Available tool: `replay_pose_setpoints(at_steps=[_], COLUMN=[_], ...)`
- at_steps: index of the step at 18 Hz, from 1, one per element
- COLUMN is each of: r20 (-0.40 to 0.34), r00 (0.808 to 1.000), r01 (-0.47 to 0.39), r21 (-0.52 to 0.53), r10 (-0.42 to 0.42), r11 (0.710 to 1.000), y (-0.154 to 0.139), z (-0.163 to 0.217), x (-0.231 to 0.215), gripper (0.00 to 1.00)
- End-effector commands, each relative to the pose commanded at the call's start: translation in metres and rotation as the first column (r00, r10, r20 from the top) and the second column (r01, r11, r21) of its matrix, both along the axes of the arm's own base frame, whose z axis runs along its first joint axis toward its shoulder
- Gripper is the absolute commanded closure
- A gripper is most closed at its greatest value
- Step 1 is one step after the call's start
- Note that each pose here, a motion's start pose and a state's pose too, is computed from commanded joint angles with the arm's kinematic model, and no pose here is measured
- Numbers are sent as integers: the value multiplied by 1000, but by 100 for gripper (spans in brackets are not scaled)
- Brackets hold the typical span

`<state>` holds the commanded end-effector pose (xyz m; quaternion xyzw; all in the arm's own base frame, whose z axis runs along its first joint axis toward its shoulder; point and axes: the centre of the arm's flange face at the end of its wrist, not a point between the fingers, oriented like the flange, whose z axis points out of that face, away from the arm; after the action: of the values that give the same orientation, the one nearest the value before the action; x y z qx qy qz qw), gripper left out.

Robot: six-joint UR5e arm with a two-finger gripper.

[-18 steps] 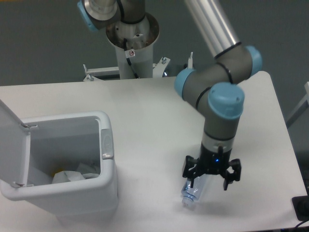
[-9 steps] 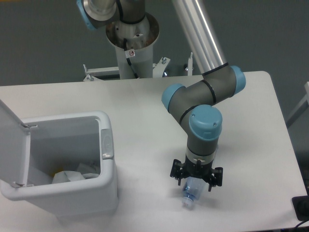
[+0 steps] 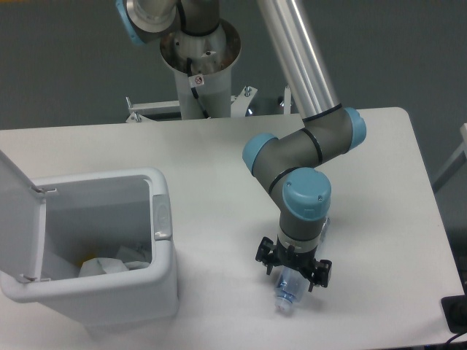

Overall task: Place the trash in the trash can
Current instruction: 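Lower the gripper around the bottle's cap end and close on it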

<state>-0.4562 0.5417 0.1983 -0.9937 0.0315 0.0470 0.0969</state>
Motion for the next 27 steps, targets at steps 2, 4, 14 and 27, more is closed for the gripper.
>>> replay_pose_setpoints(at_steps=[2,4,14,27], r20=[0,-1,-16,-18], r00=[1000,1000,1000,1000], r01=[0,-2,-14,-24], r21=[0,-1,-26,-30], r10=[0,2,13,23], r11=[1000,1000,1000,999], y=[0,0,-1,-4], z=[0,-1,-11,-11], x=[0,0,-3,-1], gripper=[0,0,13,43])
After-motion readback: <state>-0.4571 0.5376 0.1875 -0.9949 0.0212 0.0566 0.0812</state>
